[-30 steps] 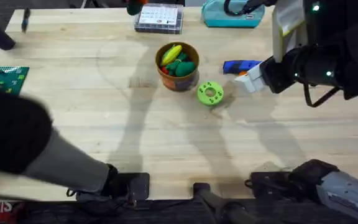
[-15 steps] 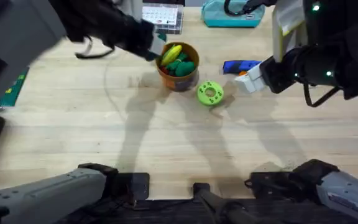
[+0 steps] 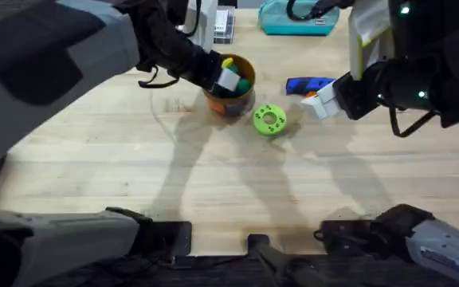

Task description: Pick up the gripper from the table and insert it into the empty holder that is missing its gripper. Then pick up a screw, insert it into the mounting hole, and use the screwdriver to tighten it. Finally, clean up the table by picking up the vegetable and placing it into the bucket.

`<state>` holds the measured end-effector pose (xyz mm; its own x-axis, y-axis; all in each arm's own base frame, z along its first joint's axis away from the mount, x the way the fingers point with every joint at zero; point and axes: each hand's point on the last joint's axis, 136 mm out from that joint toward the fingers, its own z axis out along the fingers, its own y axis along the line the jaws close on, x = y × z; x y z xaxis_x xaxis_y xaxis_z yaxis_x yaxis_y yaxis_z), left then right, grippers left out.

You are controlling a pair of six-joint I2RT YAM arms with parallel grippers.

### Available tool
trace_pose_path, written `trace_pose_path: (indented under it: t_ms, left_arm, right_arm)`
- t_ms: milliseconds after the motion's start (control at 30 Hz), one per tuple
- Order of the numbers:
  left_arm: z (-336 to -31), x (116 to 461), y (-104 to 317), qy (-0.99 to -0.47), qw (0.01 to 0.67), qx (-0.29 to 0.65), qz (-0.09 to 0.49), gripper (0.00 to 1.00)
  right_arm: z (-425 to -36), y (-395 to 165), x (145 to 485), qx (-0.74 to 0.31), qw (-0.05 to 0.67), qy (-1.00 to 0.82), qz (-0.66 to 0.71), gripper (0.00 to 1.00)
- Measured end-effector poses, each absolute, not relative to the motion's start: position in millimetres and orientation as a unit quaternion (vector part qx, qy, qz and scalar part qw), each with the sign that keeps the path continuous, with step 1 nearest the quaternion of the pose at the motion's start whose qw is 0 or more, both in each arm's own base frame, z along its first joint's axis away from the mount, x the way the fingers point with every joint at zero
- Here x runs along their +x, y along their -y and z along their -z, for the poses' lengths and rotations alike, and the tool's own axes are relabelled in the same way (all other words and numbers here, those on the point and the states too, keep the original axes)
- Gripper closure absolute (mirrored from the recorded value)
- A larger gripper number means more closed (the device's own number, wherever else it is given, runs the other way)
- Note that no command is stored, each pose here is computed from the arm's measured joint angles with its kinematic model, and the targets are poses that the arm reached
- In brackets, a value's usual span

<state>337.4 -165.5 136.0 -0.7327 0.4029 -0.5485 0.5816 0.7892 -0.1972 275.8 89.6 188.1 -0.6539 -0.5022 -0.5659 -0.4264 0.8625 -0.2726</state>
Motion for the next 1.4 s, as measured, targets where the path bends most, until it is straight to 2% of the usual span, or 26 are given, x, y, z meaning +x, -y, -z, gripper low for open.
trace_pose_path:
  t_ms: [33,67,100,133,167,333,500,767,933,1133,1400]
  left_arm:
    - [-133.9,338.2,165.8,-0.914,0.245,0.267,0.182,0.442]
    - [-133.1,338.8,165.9,-0.914,0.245,0.268,0.181,0.36]
    - [-133.0,339.7,166.3,-0.914,0.246,0.267,0.182,0.196]
    - [-133.4,340.4,166.4,-0.913,0.248,0.267,0.182,0.073]
    - [-133.8,340.5,166.4,-0.913,0.248,0.266,0.182,0.026]
    - [-136.8,338.3,165.8,-0.914,0.246,0.266,0.182,0.012]
    - [-166.0,329.4,158.8,-0.908,0.266,0.273,0.175,0.012]
    - [-229.9,306.7,98.4,-0.908,0.34,0.226,0.099,0.012]
    - [-252.5,278.5,65.9,-0.911,0.361,0.193,0.053,0.012]
    - [-249.9,250.8,45.2,-0.925,0.337,0.176,0.016,0.012]
    - [-244.1,247.5,41.6,-0.931,0.32,0.175,0.008,0.012]
  right_arm:
    - [-188.1,-89.5,275.9,-0.256,0.328,-0.907,0.058,0.007]
    - [-188.1,-89.6,275.8,-0.256,0.328,-0.907,0.058,0.007]
    - [-188.1,-89.5,275.9,-0.256,0.328,-0.907,0.058,0.007]
    - [-188.1,-89.5,275.9,-0.256,0.328,-0.907,0.058,0.008]
    - [-188.1,-89.6,275.8,-0.256,0.328,-0.907,0.058,0.008]
    - [-188.1,-89.5,275.9,-0.256,0.328,-0.907,0.058,0.008]
    - [-187.9,-89.5,275.6,-0.255,0.328,-0.908,0.058,0.008]
    - [-188.6,-89.2,275.1,-0.228,0.33,-0.915,0.048,0.008]
    - [-202.9,-87.1,270.5,-0.184,0.357,-0.915,0.028,0.008]
    - [-234.2,-81.6,258.8,-0.13,0.412,-0.902,-0.006,0.008]
    - [-248.6,-78.4,251.9,-0.096,0.437,-0.894,-0.028,0.008]
